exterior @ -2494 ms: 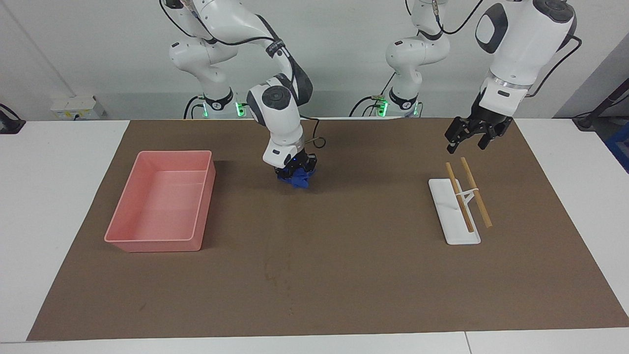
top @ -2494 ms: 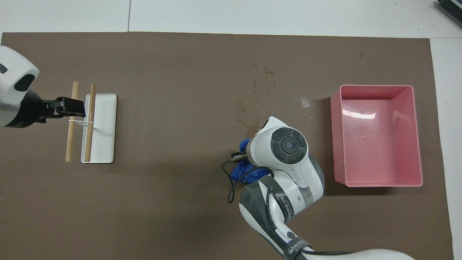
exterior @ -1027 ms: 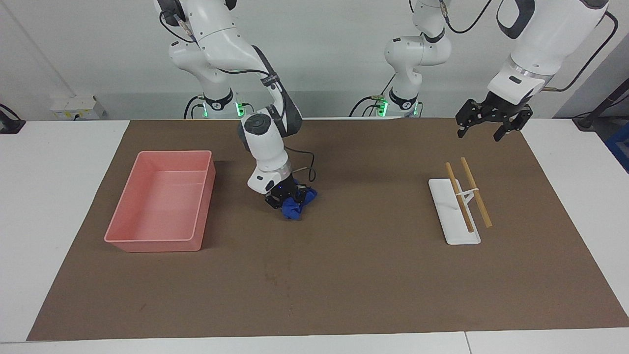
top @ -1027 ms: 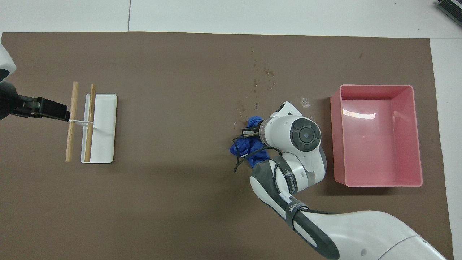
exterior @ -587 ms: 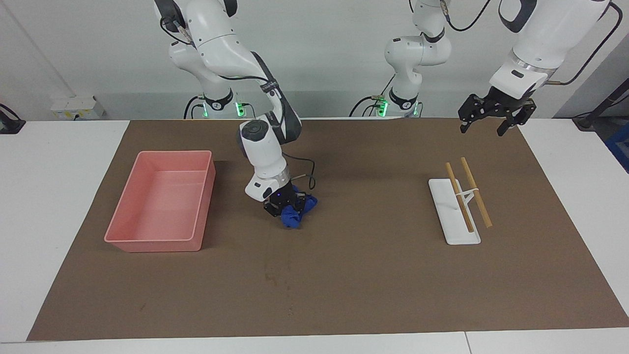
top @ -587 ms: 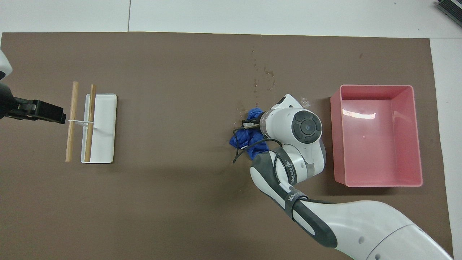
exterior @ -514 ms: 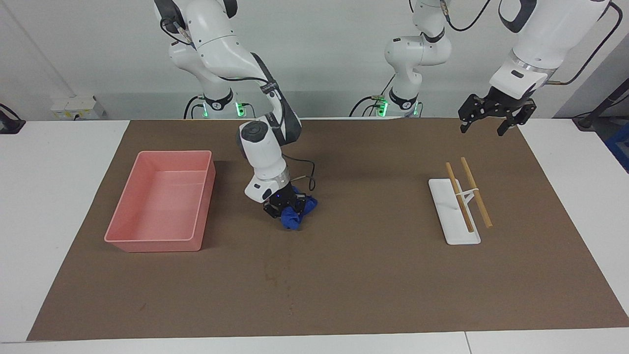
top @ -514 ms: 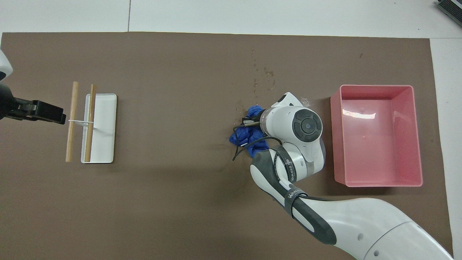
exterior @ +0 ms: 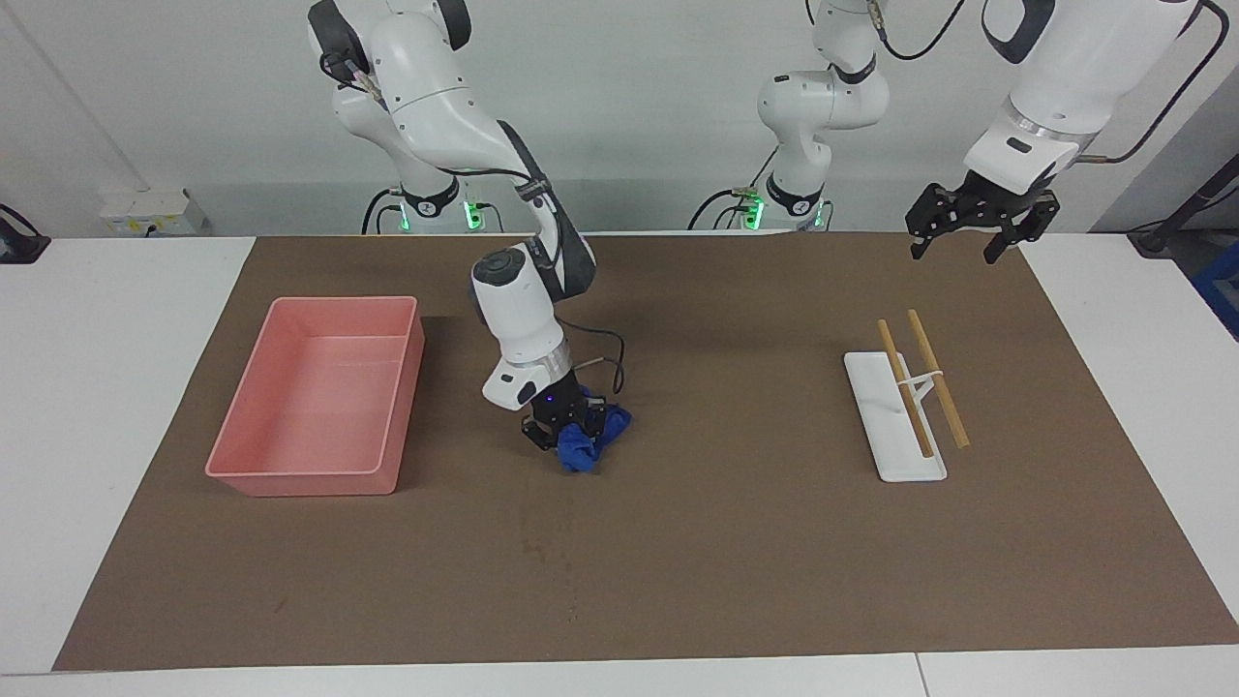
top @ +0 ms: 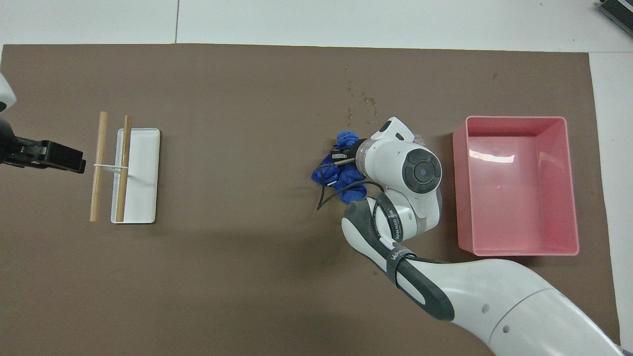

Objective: Wipe water with towel using both arms
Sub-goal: 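Wipe the brown water stain with the towel in the right gripper, then carry the towel with the right gripper into the pink bin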

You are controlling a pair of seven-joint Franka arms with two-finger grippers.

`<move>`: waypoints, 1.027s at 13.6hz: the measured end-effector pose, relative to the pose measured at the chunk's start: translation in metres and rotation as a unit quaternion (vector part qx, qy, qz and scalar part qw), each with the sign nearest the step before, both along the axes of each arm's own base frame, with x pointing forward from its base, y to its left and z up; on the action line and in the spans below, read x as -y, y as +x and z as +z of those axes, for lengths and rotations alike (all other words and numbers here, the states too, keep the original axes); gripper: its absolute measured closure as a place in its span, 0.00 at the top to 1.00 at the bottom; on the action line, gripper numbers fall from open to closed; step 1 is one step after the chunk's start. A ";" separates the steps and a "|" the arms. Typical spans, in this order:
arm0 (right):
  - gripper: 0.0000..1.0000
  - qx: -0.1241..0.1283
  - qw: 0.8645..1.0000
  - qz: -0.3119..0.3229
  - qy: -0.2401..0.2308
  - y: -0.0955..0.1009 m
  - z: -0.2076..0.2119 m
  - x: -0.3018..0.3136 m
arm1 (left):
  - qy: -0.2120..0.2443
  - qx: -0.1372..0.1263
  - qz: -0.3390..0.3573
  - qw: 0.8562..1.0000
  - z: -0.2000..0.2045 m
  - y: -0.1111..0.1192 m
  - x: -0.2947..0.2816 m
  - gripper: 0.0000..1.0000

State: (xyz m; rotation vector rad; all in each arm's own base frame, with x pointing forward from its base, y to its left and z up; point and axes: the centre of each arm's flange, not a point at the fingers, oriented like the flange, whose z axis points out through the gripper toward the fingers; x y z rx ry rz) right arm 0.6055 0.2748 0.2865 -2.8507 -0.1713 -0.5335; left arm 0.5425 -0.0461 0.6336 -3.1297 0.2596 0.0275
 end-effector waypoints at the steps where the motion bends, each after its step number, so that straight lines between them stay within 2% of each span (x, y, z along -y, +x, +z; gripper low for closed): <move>1: 0.24 0.011 1.000 0.005 -0.001 0.007 0.003 0.005 | 0.000 0.000 -0.001 1.000 0.000 0.000 0.001 1.00; 5: 0.24 0.042 0.999 0.009 0.006 0.023 0.032 0.008 | 0.000 -0.001 0.000 1.000 0.001 -0.002 0.000 1.00; 7: 0.24 0.042 0.999 0.012 0.005 0.020 0.059 0.009 | 0.000 -0.001 0.000 1.000 0.002 -0.002 0.000 1.00; 10: 0.24 0.008 1.000 0.018 -0.008 0.008 0.111 0.019 | 0.000 -0.001 0.000 1.000 0.002 -0.002 0.000 1.00; 14: 0.24 -0.050 0.998 0.017 -0.030 -0.014 0.170 0.048 | 0.000 -0.002 0.000 1.000 0.002 -0.002 0.000 1.00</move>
